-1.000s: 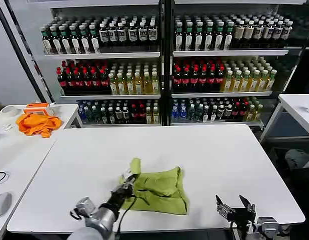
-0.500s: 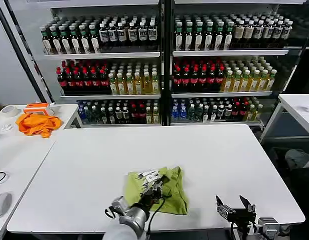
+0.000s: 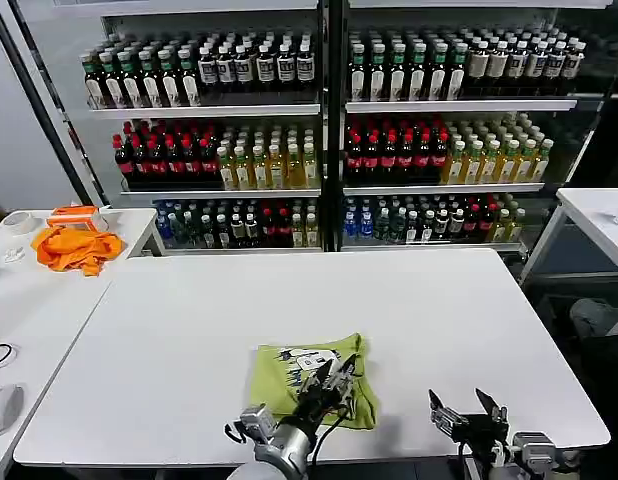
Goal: Fold and organize the clothes.
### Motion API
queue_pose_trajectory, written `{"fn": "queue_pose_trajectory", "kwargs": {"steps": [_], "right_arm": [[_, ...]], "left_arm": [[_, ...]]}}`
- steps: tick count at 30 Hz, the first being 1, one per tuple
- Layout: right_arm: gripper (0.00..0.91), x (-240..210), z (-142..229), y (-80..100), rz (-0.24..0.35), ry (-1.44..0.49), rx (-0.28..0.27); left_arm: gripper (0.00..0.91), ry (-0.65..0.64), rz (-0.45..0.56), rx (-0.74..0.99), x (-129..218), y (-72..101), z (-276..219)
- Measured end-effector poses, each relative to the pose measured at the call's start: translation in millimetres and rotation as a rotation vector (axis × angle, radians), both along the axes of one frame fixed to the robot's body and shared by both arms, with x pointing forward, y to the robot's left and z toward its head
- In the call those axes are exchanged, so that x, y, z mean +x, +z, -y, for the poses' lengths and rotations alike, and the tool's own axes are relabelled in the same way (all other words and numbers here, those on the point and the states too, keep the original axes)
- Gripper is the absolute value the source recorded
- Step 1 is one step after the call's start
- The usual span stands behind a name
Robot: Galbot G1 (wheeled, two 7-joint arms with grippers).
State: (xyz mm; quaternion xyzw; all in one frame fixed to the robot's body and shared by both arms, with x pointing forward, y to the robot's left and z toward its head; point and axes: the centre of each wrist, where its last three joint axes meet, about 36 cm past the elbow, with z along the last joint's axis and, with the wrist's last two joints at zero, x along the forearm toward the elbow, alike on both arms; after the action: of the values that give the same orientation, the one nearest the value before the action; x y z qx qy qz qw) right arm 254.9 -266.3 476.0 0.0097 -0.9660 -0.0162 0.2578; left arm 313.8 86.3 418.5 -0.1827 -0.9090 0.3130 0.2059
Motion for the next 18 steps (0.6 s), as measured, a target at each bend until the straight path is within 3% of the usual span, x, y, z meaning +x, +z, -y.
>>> {"fn": "queue_pose_trajectory", "kwargs": {"steps": [5, 18], "right_arm": [[0.907, 3, 0, -1.5, 0.002, -0.002, 0.003], [0.907, 6, -4, -3.9, 0.001, -0.001, 0.015]], "left_arm": [[0.907, 0.072, 0.017, 0.06, -3, 2.8, -30], [0.907, 0.197, -0.047, 0.244, 0, -18.1, -105]]}}
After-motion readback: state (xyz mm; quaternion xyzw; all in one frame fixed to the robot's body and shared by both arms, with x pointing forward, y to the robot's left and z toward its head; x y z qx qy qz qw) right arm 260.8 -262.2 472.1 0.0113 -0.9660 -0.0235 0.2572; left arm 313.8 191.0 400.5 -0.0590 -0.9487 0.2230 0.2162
